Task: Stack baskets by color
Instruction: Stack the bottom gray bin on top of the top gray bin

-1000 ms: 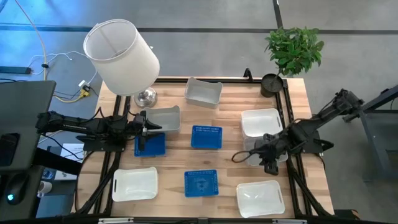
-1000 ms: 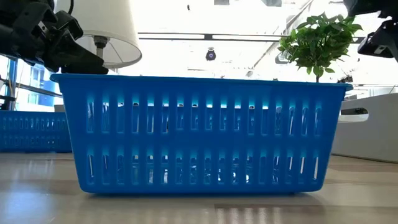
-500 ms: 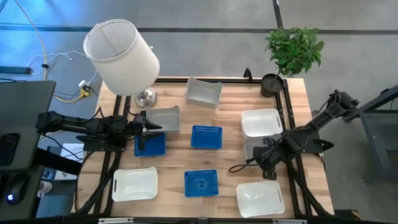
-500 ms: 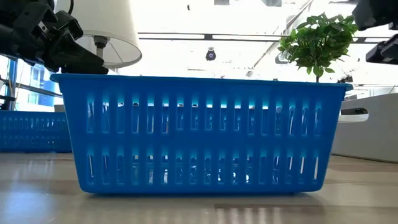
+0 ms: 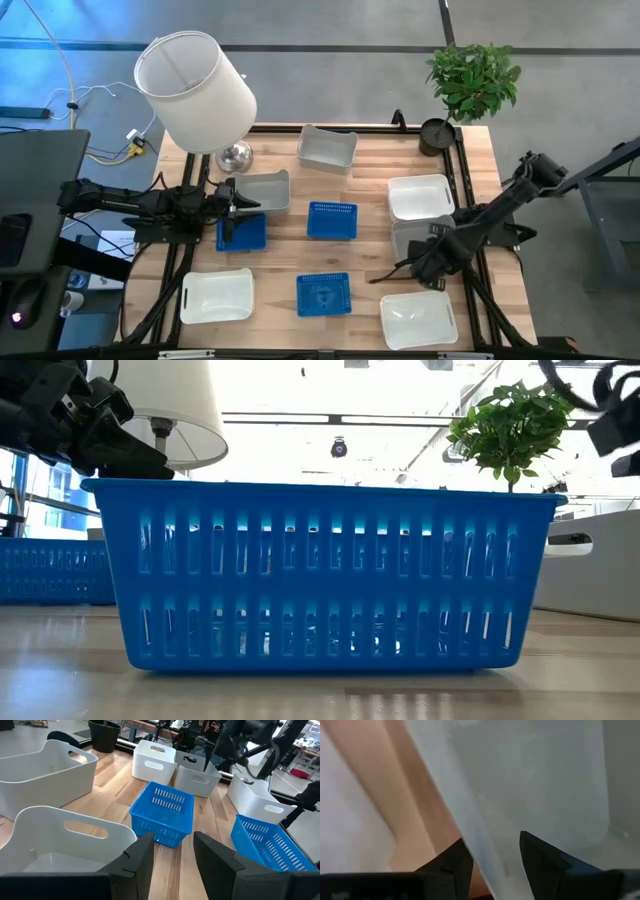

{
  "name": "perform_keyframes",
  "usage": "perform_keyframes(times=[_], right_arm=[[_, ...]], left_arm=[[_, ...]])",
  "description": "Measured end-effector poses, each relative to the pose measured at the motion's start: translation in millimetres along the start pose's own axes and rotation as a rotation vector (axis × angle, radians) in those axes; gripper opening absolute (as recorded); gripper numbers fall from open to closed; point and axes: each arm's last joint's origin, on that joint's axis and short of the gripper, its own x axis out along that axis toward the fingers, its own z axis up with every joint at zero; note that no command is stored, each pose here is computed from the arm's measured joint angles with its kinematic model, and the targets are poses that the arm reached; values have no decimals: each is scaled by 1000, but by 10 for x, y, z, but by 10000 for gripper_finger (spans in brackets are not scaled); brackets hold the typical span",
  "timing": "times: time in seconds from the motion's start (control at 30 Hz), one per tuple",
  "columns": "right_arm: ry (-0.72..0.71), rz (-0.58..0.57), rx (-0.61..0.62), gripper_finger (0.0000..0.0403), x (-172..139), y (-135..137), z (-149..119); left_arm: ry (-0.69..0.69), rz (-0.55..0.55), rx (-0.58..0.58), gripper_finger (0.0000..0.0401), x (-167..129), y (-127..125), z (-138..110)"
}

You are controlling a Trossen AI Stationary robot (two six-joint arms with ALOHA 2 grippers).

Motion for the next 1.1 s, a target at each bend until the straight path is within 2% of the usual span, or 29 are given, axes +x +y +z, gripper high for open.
perform_keyframes(times=[0.3,0.4,0.6,0.73,0.83,1.1], right_arm=[[61,-62,32,138,116,80,-37],[64,-58,49,107,119,84,-35],[50,-42,44,11,119,99,-23],[29,-50,76,16,115,101,-14],[1,-32,81,4,42,139,21],[-200,-36,67,1,-407,258,185]], left_arm=[[0,0,0,129,0,0,0],[0,0,0,129,0,0,0],[0,0,0,129,0,0,0],[0,0,0,129,0,0,0],[0,0,0,129,0,0,0],[0,0,0,129,0,0,0]])
